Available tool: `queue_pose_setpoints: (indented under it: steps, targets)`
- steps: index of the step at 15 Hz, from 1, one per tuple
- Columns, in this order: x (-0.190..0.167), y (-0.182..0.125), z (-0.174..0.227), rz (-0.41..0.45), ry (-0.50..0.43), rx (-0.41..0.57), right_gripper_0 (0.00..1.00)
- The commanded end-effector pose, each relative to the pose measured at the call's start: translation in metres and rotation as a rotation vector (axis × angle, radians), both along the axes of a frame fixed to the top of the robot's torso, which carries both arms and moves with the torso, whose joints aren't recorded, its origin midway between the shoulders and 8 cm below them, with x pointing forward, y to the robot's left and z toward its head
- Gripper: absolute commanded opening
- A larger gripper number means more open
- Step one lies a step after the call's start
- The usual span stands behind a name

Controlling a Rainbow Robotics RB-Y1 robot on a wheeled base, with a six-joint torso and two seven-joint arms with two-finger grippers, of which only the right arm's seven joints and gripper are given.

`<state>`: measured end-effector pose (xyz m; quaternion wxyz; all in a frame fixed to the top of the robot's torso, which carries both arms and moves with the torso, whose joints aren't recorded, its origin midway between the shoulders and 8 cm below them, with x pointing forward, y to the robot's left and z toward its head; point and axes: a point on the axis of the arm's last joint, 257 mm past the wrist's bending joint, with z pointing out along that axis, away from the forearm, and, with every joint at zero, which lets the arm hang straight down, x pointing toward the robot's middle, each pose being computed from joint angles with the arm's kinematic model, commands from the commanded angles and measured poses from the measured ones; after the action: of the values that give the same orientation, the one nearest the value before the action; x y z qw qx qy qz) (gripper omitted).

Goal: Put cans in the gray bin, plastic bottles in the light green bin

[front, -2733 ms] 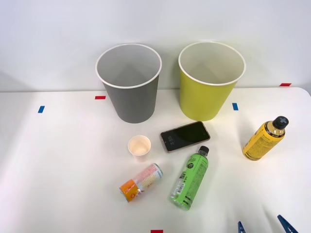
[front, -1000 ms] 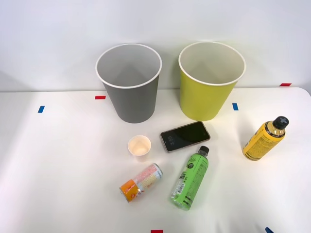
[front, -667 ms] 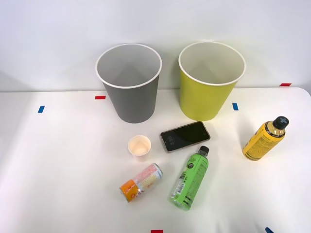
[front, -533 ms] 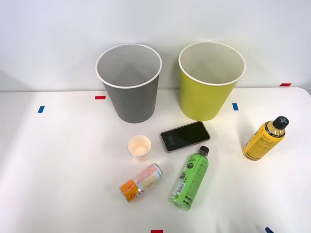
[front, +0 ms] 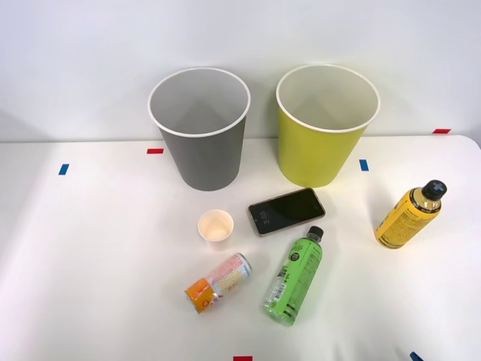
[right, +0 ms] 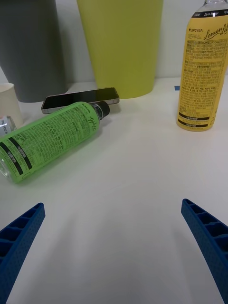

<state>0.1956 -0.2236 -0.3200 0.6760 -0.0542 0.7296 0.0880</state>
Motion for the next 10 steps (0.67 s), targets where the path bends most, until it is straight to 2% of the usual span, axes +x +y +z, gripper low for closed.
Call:
queue_pose_setpoints:
  steps: [1,10]
  targets:
    - [0.0,0.0,0.0,0.0,0.0,0.0,1.0]
    - [0.0,0.0,0.0,0.0,0.0,0.0,1.0]
